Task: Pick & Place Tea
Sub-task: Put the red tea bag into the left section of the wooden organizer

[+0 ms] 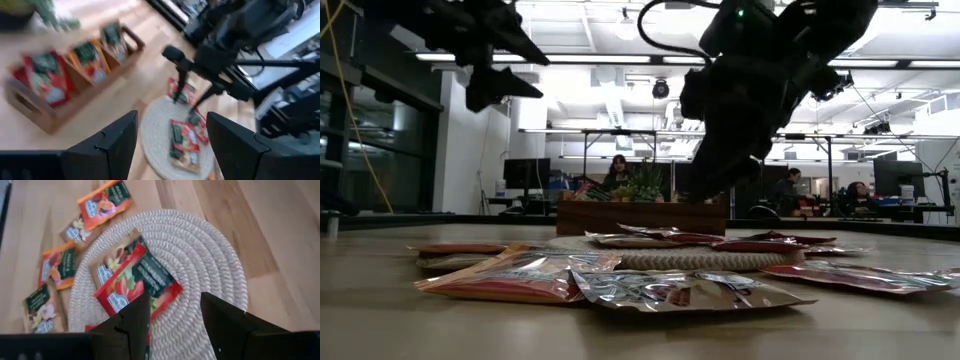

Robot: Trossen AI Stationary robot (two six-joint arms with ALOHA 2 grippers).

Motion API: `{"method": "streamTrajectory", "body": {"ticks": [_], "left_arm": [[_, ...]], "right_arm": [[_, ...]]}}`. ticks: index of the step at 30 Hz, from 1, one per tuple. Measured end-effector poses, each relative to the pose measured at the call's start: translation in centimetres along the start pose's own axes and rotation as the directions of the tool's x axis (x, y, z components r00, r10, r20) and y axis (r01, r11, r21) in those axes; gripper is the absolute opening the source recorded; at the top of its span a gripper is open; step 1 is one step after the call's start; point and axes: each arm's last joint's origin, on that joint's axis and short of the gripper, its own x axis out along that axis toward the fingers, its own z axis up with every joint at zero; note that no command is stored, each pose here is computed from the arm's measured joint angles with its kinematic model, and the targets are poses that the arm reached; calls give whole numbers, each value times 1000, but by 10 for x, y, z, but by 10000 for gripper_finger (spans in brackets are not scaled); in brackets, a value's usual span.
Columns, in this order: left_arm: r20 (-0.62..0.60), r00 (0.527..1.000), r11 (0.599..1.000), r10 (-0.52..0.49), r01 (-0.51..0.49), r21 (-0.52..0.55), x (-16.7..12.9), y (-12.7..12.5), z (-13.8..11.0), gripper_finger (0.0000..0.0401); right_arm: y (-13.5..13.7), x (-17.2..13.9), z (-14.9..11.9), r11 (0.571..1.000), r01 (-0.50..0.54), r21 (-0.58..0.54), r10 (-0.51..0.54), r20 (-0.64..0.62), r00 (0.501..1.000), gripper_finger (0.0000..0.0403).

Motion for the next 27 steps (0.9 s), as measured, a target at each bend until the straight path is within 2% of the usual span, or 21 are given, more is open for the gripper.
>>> {"method": "streamTrajectory", "body": {"ticks": [4,10,14,27], "left_arm": [[-50,999,999,-4,2,-44,15,-3,-18,233],[-58,998,998,-31,27,-64,36,-20,-35,233],[-73,997,996,-10,4,-89,50,-25,-48,233],[-76,997,983,-18,3,-185,82,-32,-72,233]], "right_arm": [[-3,10,-4,1000,2,17,-1,-3,1000,170],[-5,16,-6,1000,0,-27,0,-4,1000,170],[-7,22,-10,999,-11,-42,9,-28,1000,170],[-9,25,-11,987,-9,-160,5,-26,1000,170]]}}
